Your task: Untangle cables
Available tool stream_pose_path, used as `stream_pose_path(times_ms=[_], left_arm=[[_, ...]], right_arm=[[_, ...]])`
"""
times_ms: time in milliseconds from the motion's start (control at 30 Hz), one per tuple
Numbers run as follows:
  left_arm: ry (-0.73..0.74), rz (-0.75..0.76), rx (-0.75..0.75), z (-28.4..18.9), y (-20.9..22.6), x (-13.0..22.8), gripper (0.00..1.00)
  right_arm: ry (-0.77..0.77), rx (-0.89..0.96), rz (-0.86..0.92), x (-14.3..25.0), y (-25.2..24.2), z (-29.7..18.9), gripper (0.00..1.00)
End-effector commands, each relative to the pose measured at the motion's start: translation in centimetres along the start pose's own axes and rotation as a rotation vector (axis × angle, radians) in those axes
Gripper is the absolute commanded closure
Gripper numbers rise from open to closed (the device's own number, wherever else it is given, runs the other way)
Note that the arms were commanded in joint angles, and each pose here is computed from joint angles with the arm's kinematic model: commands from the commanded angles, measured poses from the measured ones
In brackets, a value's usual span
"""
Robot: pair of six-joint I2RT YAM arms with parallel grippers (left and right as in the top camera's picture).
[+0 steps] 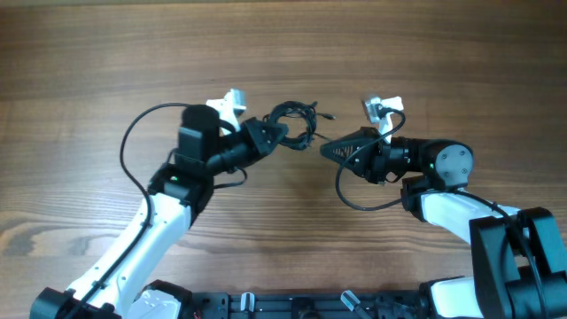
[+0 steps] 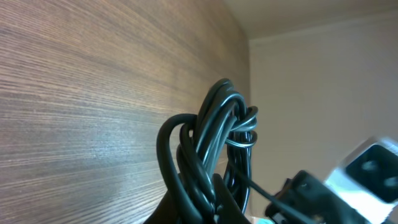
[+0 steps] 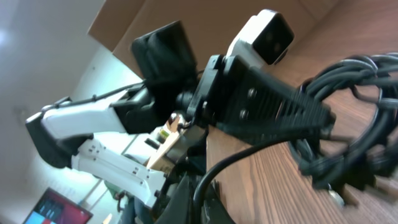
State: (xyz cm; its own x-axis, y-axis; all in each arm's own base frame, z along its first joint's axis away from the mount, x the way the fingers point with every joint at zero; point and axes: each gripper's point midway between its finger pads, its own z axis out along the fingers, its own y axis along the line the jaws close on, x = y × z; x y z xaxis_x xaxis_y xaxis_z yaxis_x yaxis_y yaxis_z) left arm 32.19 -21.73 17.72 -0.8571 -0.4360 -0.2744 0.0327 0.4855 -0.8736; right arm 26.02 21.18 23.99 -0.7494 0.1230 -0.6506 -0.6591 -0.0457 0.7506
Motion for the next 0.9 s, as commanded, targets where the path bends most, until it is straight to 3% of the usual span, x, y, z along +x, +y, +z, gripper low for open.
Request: stream_pose_path(times_ms=[0,167,333,467,500,533,600,667,800,867], left_arm=[[-0.067,0.086,-0.047,1.1,-1.1,0.8,0.96],[-0.079,0.102,-0.064,1.5,-1.3,1.4,0.96],[-0.069,0.046,-0.081,1.9,-0.6,1.5,0.96],[-0.068,-0.136,-0.091,2.7,0.3,1.6,0.96],[-0.078,-0.128,-0.076,2.8,0.0,1.3,0.96],[-0.089,-0.126,-0.077,2.8,0.0,1.1,0.96],[-0.124,-0.126,-0.095,2.7,0.3,0.5,0.96],[-0.140,-0.124,-0.097,2.7,0.3,0.3,0.96],[-0.146,-0.175,-0.084,2.7,0.1,0.1,0.96],[-0.144,-0.169,-0.069,2.7,-0.2,0.1,0.96]], right_arm=[[-0.130,0.034,-0.161,-2.7,0.0,-0.1,0.95],[-0.199,0.355,-0.319,-6.5,-7.6,-0.8,0.95],[-0.217,0.417,-0.393,-14.2,-6.1,0.5,0.95],[-0.408,0.887,-0.234,-17.5,-12.1,-4.0,0.95],[-0.430,1.079,-0.215,-17.4,-13.6,-5.6,0.95],[-0.383,1.134,-0.269,-17.5,-13.5,-5.2,0.95],[-0.287,1.142,-0.350,-17.9,-12.3,-3.4,0.96],[-0.194,1.086,-0.298,-17.2,-10.9,-1.5,0.95],[-0.030,0.839,-0.240,-14.3,-7.6,3.3,0.69],[-0.010,0.873,-0.298,-14.1,-7.9,3.8,0.59]])
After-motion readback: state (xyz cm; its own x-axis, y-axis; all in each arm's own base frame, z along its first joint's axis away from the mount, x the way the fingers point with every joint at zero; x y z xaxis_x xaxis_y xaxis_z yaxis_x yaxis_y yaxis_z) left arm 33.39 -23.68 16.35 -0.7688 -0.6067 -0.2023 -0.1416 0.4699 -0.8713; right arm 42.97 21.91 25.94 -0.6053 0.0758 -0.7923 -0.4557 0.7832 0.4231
